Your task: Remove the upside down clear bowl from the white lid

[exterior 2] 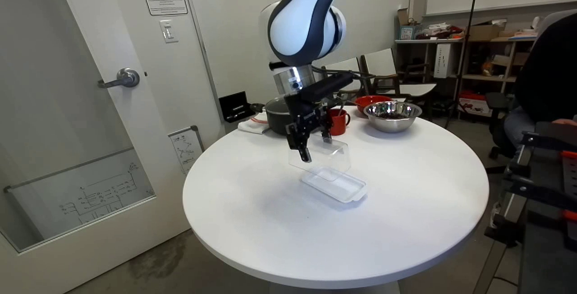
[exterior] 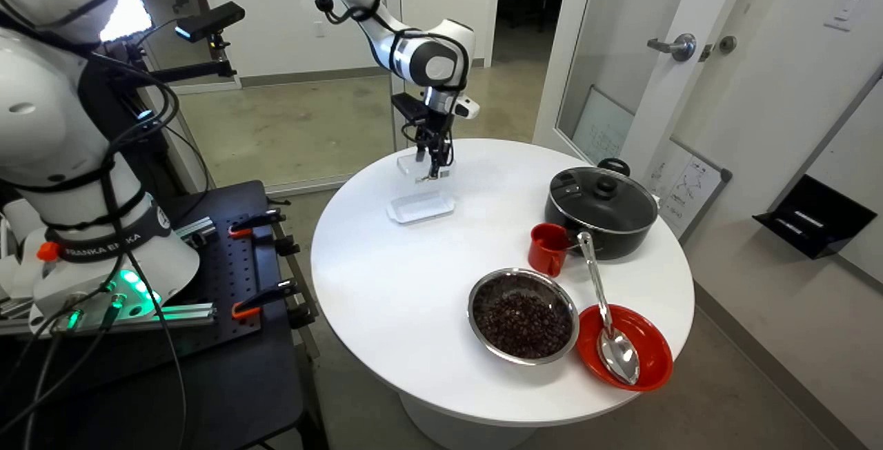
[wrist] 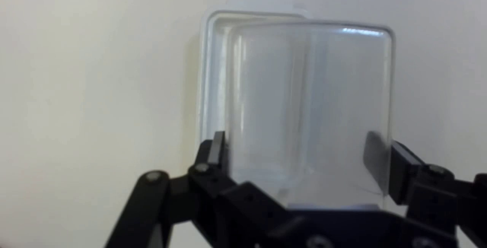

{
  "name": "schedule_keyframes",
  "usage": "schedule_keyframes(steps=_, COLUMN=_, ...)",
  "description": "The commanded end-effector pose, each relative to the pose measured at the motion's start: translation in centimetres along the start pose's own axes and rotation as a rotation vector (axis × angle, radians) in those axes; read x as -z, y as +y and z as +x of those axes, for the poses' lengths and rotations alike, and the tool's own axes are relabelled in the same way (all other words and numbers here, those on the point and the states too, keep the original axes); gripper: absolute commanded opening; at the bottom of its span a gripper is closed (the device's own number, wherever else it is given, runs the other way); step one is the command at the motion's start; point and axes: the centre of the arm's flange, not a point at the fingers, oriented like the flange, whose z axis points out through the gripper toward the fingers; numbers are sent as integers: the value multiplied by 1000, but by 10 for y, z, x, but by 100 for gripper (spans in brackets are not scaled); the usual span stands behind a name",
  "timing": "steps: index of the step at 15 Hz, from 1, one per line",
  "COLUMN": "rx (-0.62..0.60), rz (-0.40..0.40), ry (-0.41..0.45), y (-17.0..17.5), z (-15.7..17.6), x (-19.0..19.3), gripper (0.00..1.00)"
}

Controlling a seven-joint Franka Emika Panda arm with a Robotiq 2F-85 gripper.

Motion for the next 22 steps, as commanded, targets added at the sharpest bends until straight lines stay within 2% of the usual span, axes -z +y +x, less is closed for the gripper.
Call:
schedule_keyframes(steps=1, rx=-2, rz=-5, ry=15, y=14, z=-4, x=43, gripper=64)
schedule_keyframes(steps=5, rx=-41, rz=25, ry=-2, y=46, z=0, x=65, gripper=64)
schedule_keyframes(steps=7, rx=-20, rz=50, ry=-10, y=64, z=0, x=69, gripper=64)
schedule_keyframes(steps=11, rx=55, rz=87, ry=-80, y=96, z=-4, x=60, gripper=64)
schedule_keyframes(steps=13, rx=33, rz=54, ry=-88, y=110, z=-6, x=53, gripper=64)
schedule_keyframes(steps=16, rx=-56, rz=-19, ry=-40, y=125, z=-6, x=41, gripper=64)
schedule_keyframes(steps=18, rx=-85, rz=-42, ry=-42, y=130, z=-6, x=27, gripper=64)
schedule_keyframes(steps=22, rx=-48, rz=-53, ry=-48, y=133, z=-9, x=-1, gripper=64)
